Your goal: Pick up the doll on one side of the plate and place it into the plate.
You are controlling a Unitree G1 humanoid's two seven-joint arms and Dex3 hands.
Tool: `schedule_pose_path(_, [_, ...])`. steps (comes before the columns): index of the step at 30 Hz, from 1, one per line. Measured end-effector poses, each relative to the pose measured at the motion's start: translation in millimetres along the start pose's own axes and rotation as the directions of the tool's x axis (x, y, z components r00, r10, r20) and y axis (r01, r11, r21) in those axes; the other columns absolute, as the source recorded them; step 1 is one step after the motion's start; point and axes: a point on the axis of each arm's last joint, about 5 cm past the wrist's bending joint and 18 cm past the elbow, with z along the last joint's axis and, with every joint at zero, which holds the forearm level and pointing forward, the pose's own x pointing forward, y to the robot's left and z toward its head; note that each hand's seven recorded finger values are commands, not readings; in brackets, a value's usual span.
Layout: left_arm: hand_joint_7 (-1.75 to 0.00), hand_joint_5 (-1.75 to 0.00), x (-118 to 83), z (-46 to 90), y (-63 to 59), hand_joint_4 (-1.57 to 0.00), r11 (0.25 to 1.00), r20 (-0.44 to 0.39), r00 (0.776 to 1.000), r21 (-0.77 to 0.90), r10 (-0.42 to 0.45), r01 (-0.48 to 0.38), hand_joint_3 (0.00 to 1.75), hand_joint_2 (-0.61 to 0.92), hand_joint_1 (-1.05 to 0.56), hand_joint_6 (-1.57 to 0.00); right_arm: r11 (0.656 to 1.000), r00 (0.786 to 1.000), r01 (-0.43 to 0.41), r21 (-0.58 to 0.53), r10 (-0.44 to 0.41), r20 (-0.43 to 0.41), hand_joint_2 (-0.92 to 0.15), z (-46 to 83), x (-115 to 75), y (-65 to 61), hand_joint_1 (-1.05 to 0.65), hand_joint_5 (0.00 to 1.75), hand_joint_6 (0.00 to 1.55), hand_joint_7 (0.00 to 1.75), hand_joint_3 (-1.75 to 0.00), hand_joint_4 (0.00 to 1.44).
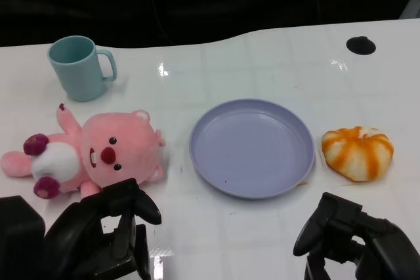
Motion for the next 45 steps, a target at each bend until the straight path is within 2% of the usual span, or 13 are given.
schedule_pose_path(45, [-1.64, -1.75, 0.2, 0.2, 0.0, -0.93, 1.0, 0.001, 1.0, 0.0, 0.0, 0.0, 1.42, 0.4, -0.08, -0.8, 1.0, 1.0, 0.0, 0.0, 0.0, 0.001, -0.4, 0.0, 0.1, -0.1, 0.13, 1.75, 0.6, 1.54, -1.4, 0.68])
